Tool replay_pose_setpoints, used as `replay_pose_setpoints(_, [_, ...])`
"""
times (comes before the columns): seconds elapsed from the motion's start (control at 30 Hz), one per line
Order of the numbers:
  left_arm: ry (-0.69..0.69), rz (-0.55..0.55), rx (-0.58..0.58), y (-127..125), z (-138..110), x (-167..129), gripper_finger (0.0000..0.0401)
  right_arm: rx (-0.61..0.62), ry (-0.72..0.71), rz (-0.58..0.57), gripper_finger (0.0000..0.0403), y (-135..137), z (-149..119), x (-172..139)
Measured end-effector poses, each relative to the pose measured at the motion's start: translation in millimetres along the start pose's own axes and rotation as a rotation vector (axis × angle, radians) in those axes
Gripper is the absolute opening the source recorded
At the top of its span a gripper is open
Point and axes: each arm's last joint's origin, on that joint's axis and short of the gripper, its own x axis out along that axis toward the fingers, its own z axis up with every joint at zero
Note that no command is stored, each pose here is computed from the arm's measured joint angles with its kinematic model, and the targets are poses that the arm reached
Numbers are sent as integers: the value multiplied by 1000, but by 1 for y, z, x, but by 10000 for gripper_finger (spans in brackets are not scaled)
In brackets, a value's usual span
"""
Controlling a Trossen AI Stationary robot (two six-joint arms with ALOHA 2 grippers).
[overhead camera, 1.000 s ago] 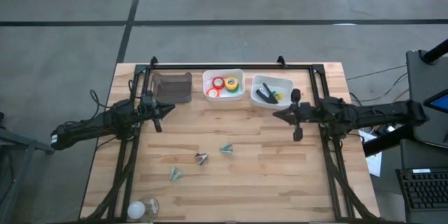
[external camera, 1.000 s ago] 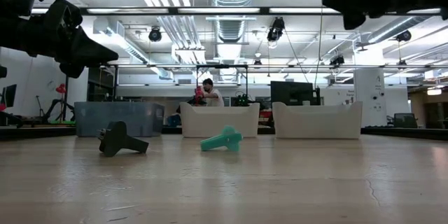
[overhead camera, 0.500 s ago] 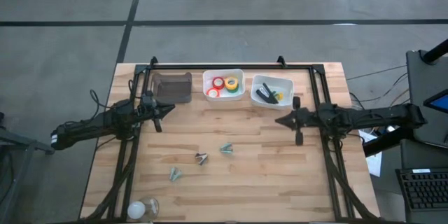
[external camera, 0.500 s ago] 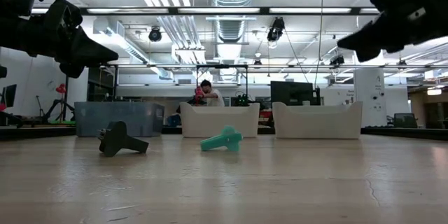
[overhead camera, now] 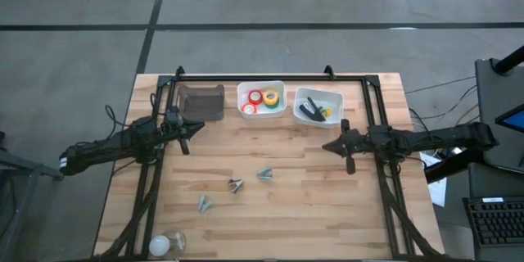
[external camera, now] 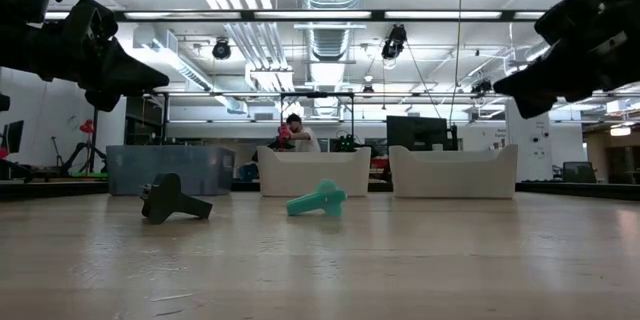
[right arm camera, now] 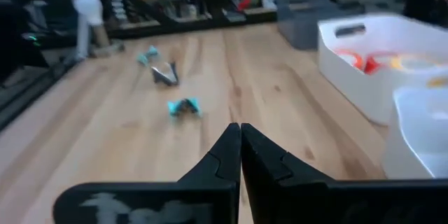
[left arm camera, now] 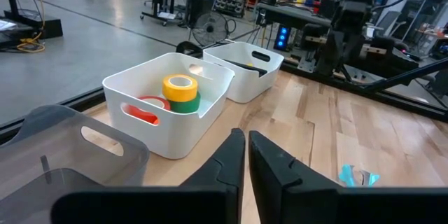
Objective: Pick and place Stapler, Stapler remover, tape
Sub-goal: Put the top right blue staple remover into the black bin
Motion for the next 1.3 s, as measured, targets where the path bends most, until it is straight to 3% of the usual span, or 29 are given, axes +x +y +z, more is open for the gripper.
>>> replay_pose_setpoints(0.3, [0,0,0,0,0,0,23,-46,-127,34,9,3,15,-10])
replay_pose_setpoints(0.43, [0,0,0,0,0,0,26,-88,-102,18,9,2,12,-15])
replay_pose_setpoints(0.73, [0,0,0,0,0,0,25,75,-53,-6,9,0,5,-20])
replay_pose_setpoints(1.3, [0,0,0,0,0,0,23,75,-28,-9,9,0,3,-18])
